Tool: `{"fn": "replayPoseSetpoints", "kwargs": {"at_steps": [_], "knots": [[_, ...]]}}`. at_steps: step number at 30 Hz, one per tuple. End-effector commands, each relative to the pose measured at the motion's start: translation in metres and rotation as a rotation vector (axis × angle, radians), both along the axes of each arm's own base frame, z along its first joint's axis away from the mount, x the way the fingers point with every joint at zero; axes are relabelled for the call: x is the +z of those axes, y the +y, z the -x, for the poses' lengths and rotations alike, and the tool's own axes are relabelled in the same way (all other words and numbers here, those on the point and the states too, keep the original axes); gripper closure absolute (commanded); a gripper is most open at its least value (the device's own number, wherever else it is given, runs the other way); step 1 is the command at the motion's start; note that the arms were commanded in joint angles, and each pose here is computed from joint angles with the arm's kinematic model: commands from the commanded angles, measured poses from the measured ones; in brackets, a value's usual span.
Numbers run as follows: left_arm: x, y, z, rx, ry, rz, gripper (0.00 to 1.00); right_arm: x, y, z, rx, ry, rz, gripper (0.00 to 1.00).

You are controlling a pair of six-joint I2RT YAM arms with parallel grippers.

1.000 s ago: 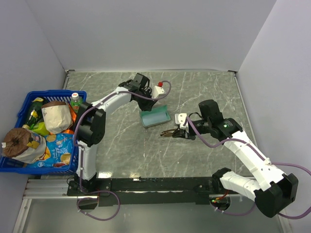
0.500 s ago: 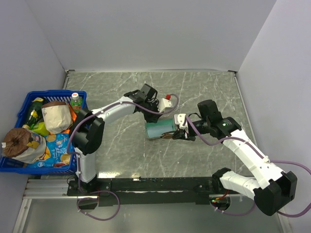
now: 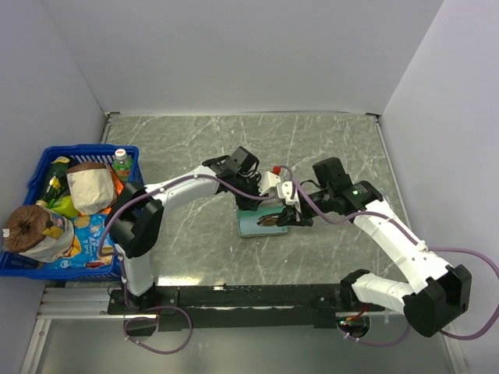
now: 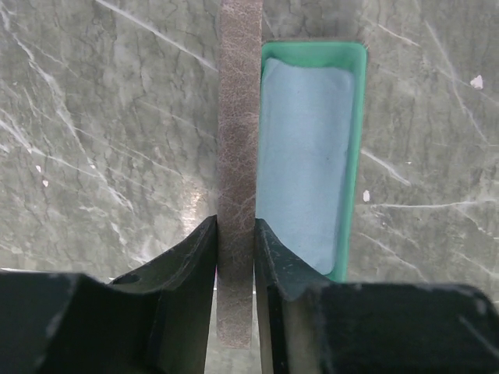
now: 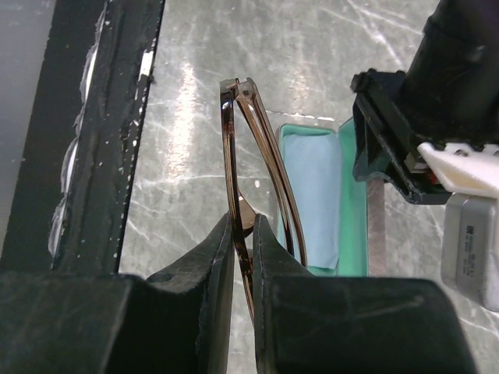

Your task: Organize the sunglasses

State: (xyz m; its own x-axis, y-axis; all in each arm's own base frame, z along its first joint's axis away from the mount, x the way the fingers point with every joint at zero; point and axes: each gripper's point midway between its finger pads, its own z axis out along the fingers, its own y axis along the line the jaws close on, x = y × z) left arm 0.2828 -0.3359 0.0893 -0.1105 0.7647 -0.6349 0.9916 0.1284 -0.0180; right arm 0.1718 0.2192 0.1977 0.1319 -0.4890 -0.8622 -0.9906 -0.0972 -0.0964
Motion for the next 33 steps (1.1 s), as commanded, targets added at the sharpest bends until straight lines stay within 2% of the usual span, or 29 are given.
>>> {"fn": "replayPoseSetpoints", "kwargs": {"at_steps": [1, 8, 10, 14, 18, 21, 22, 27, 33], "knots": [[0.033, -0.013, 0.001, -0.026, -0.058, 0.095, 0.68, 0.014, 0.004, 0.002, 0.053, -0.008, -0.029, 1.0], [0.032, -0.012, 0.0, -0.023, -0.068, 0.087, 0.49, 0.012, 0.004, 0.002, 0.056, 0.002, -0.021, 1.0], [0.035, -0.013, 0.0, -0.021, -0.074, 0.092, 0.39, 0.012, 0.004, 0.003, 0.058, 0.002, -0.021, 1.0], [0.048, -0.013, -0.001, -0.014, -0.101, 0.114, 0.28, 0.011, 0.004, 0.004, 0.064, 0.016, -0.019, 1.0], [0.062, -0.011, 0.0, -0.007, -0.126, 0.145, 0.08, 0.013, 0.004, 0.005, 0.065, 0.012, -0.021, 1.0], [0.076, -0.008, 0.003, -0.003, -0.15, 0.175, 0.01, 0.013, 0.004, 0.005, 0.065, 0.009, -0.024, 1.0], [0.079, -0.006, 0.003, 0.006, -0.162, 0.177, 0.03, 0.013, 0.004, 0.006, 0.066, 0.011, -0.023, 1.0], [0.1, 0.01, -0.004, 0.07, -0.219, 0.209, 0.04, 0.016, 0.005, 0.008, 0.08, 0.014, -0.032, 1.0], [0.124, 0.051, -0.035, 0.211, -0.21, 0.295, 0.04, 0.018, 0.006, 0.012, 0.093, 0.026, -0.038, 1.0]]}}
